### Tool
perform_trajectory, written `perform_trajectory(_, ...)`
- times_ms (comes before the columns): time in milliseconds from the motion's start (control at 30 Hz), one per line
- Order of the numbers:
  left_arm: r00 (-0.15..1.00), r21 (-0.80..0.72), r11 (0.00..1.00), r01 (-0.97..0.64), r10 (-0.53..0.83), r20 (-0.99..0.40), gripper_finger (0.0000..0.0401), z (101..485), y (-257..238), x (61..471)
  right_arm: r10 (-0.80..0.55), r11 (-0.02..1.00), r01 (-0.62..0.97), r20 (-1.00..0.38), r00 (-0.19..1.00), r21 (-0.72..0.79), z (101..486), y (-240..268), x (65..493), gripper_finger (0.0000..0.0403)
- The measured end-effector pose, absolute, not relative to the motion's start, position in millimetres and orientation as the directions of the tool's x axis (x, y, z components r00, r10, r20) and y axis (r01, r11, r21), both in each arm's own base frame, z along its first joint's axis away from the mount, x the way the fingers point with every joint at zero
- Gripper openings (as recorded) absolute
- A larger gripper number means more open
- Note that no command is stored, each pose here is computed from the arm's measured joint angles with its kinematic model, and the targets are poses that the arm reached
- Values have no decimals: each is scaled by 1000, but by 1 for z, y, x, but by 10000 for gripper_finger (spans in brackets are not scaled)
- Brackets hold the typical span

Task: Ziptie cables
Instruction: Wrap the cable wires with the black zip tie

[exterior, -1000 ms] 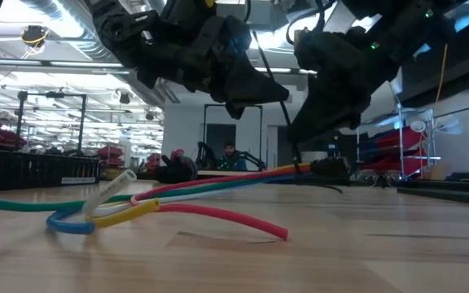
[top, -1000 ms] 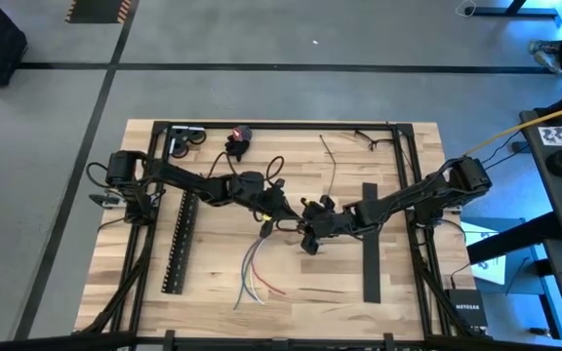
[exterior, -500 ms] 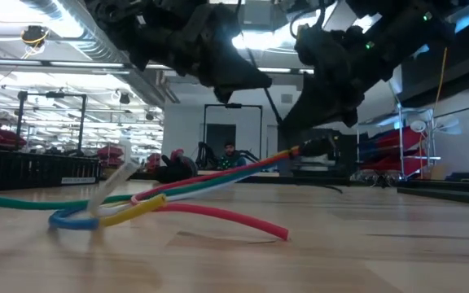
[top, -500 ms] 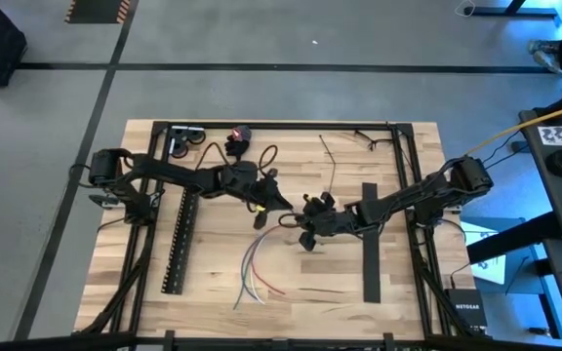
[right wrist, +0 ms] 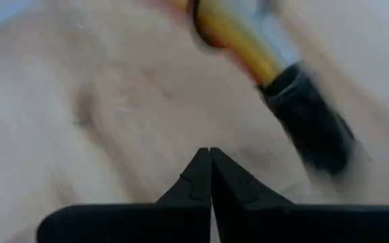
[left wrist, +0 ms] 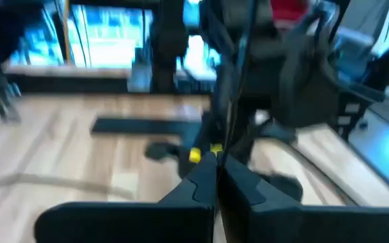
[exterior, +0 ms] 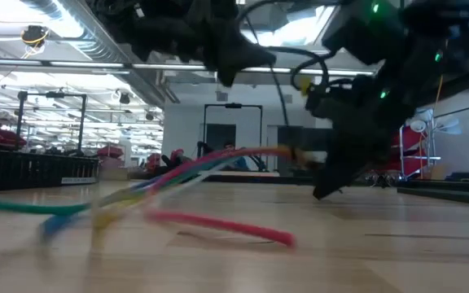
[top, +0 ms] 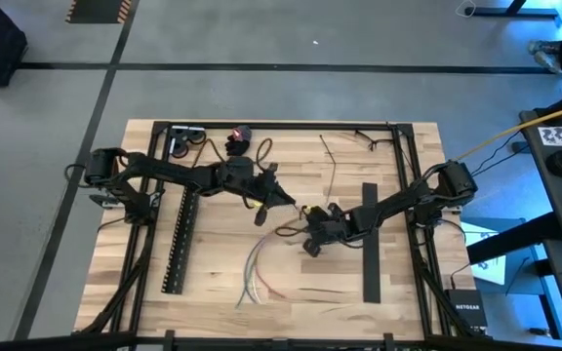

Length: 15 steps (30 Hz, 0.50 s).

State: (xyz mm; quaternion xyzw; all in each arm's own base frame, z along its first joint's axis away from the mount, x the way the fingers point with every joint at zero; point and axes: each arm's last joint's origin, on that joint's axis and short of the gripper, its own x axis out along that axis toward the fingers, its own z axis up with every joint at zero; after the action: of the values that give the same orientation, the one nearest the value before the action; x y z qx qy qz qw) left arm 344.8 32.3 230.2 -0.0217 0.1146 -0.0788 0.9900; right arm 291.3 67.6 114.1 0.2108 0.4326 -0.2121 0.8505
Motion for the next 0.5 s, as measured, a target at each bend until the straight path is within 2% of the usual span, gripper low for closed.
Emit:
perform_trajectory(100, 951, -75, 987, 146, -160, -263, 0, 223, 33, 344, -182, 817, 547, -820, 543, 181, 123, 67, 292, 7)
perform_trajectory(267, 952, -74, 987, 143, -157, -261, 0, 224, 34, 344, -191, 817, 545, -804, 563, 187, 147, 67, 295, 54)
perform_trajectory(400, 947, -82, 987, 139, -157, -281, 0, 220, 34, 344, -106, 826, 510, -821, 561, 241, 167, 70, 295, 90)
perform_trajectory(500, 949, -87, 987, 138, -157, -274, 0, 221, 34, 344, -86, 818, 504, -808, 583, 277, 178, 71, 297, 102)
